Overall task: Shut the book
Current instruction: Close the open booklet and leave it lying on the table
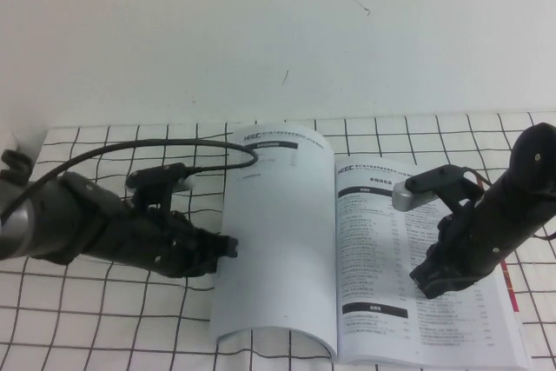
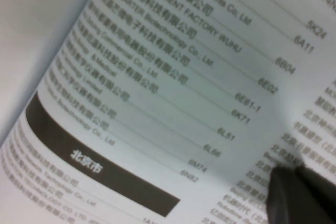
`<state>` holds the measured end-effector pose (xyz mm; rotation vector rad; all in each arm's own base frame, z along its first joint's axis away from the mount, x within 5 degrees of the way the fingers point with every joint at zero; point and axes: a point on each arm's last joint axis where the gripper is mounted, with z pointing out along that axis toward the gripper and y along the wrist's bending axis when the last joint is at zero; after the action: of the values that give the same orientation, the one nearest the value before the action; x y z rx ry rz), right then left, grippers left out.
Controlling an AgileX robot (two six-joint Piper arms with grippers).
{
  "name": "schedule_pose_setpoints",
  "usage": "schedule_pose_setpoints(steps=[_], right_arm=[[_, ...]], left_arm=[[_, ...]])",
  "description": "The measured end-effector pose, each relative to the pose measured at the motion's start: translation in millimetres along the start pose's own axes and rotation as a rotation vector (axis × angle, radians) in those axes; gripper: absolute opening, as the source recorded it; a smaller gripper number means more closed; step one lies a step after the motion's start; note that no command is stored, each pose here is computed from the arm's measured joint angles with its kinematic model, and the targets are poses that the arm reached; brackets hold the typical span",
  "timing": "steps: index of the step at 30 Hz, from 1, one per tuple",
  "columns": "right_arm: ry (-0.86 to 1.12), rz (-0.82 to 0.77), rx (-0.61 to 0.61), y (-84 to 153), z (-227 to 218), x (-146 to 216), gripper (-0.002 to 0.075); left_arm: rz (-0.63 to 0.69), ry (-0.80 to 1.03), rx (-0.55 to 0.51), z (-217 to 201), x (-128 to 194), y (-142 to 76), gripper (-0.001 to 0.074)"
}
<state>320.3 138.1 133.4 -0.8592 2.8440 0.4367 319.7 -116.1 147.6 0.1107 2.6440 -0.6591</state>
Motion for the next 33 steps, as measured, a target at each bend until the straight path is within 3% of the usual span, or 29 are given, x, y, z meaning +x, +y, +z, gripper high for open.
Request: schedule_pose_setpoints(steps=[10, 14, 23, 28, 33], right_arm=[[-0.002, 0.001, -0.001, 0, -1, 0, -0.0003], [-0.032, 0.013, 0.012, 0, -12, 0, -0.0003], [-0.362, 0.016, 0.137, 13, -141, 13, -0.0003], [-0.546, -0.115, 0.197, 46, -213, 43, -0.0003], [-0.717, -0.243, 0.301, 85, -278, 100, -0.0003]], left_arm=[[0.233, -0.148, 0.217, -29, -46, -104, -0.0004], [0.292, -0.145, 0.296, -38, -50, -133, -0.0004], [0.379, -0.219, 0.376, -89, -50, -160, -0.0004], [0.508, -0.330, 0.395, -157, -41, -174, -0.0004], [0.630, -0.458, 0.363, -241, -15, -179, -0.0004]])
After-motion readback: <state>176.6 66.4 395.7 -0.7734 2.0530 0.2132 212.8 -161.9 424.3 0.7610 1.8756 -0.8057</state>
